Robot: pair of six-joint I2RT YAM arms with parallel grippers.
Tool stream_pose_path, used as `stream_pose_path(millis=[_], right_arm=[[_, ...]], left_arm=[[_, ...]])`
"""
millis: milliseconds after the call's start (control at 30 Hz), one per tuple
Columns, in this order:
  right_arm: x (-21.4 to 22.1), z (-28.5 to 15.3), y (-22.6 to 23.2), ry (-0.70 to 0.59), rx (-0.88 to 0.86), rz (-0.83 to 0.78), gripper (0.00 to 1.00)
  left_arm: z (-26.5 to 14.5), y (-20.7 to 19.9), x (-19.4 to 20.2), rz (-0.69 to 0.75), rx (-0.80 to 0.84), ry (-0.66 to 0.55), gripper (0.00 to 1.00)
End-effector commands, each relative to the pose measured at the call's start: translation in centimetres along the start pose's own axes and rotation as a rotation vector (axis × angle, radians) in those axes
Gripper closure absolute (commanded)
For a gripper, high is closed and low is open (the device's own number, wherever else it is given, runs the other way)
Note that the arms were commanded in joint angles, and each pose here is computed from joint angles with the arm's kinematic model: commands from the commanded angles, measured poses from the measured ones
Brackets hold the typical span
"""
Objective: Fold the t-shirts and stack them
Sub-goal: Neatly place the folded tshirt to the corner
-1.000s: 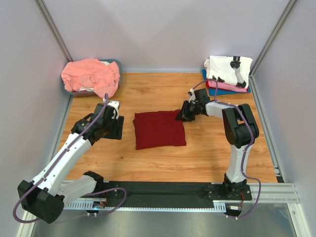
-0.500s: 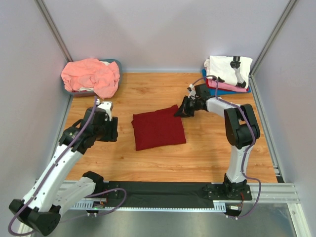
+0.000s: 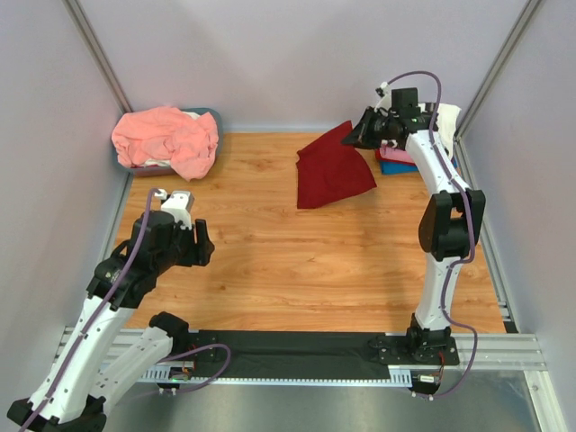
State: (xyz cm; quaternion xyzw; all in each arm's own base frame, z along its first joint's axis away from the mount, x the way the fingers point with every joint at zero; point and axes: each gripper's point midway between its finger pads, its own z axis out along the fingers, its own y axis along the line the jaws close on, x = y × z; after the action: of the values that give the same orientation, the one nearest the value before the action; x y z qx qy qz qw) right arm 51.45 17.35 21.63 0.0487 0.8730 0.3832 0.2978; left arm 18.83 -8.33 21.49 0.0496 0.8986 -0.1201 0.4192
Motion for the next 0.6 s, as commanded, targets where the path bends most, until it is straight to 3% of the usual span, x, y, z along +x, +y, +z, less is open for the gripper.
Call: stream_pose_path(millis=[0, 267, 567], right_arm=[[-1.9, -1.3, -1.7, -0.004, 0.076, -0.025, 1.0], [-7.8, -4.0, -0.9, -0.113, 0.079, -0.092, 1.0], [-14.5, -9.8, 3.5, -0.352, -0.042, -0.134, 1.0]], left_arm=[[0.1, -0.2, -0.9, -0.015, 0.009, -0.039, 0.33], [0.7, -0.1, -0.7, -0.015, -0.001, -0.014, 0.33], [0.8, 0.1, -0.8, -0.022, -0.005, -0.018, 0.33]])
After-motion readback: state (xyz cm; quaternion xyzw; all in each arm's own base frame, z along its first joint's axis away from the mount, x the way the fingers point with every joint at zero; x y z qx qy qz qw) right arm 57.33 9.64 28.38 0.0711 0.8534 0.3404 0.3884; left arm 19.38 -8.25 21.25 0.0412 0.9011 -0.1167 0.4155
